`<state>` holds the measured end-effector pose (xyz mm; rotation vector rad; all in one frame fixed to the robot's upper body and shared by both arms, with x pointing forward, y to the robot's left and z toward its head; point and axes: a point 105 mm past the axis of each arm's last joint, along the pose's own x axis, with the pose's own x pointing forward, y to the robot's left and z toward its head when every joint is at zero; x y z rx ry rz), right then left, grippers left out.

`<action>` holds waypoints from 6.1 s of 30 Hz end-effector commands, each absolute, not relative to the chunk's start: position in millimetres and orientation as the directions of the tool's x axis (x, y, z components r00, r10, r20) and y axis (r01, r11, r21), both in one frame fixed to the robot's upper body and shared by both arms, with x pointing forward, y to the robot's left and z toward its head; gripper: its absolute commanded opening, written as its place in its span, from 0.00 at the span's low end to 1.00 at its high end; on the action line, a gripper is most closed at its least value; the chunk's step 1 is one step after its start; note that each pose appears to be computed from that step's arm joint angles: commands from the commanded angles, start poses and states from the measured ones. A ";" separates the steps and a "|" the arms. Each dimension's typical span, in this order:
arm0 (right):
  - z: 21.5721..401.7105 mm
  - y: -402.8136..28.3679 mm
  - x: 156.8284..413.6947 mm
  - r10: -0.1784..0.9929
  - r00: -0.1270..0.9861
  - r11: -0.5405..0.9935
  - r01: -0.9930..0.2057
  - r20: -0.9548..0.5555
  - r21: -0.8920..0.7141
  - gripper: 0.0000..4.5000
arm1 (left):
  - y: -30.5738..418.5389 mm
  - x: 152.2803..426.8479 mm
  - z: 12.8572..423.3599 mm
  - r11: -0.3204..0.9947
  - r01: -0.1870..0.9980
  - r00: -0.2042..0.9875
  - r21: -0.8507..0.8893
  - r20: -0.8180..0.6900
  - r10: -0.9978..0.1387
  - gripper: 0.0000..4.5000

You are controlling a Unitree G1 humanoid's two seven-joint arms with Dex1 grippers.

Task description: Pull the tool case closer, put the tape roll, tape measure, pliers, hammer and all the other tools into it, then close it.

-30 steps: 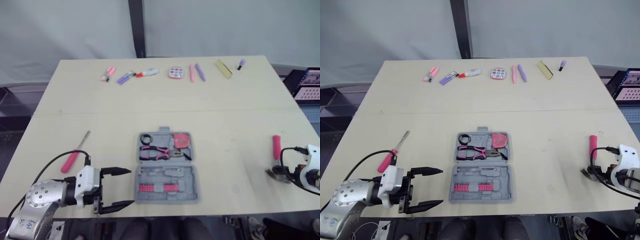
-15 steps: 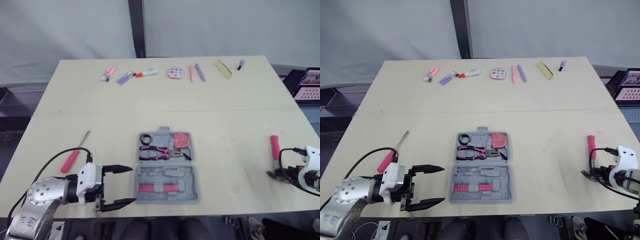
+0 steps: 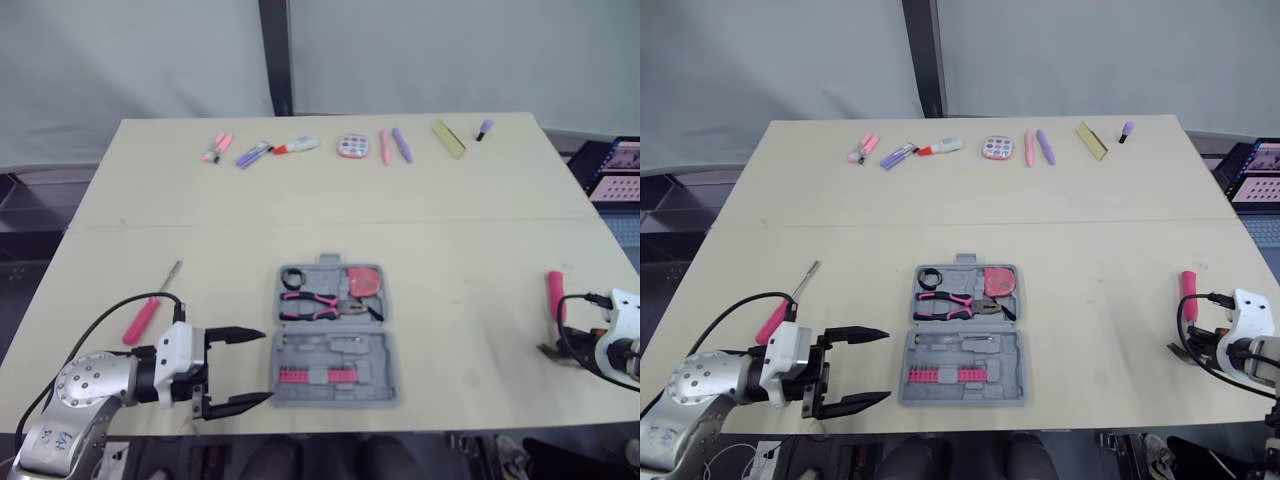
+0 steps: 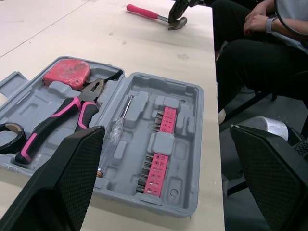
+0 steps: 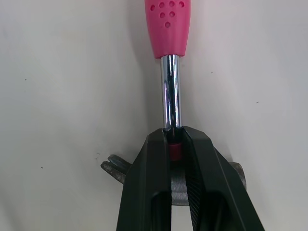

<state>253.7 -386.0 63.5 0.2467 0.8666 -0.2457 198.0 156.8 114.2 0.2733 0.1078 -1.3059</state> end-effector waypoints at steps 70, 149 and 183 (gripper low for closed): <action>124.9 -67.3 244.4 0.179 0.121 0.084 -0.991 -0.976 -0.107 0.00 | 232.7 181.0 86.5 0.348 0.921 0.389 0.174 -0.372 -0.843 1.00; 127.5 -18.1 243.7 0.858 -0.008 -0.021 -1.000 -0.514 -0.021 0.00 | 215.2 187.1 97.1 0.377 0.908 0.418 0.184 -0.332 -0.846 1.00; 67.3 -40.3 265.5 0.774 -0.010 -0.078 -0.994 -0.633 -0.079 0.00 | 212.8 185.4 99.6 0.378 0.908 0.419 0.183 -0.337 -0.843 1.00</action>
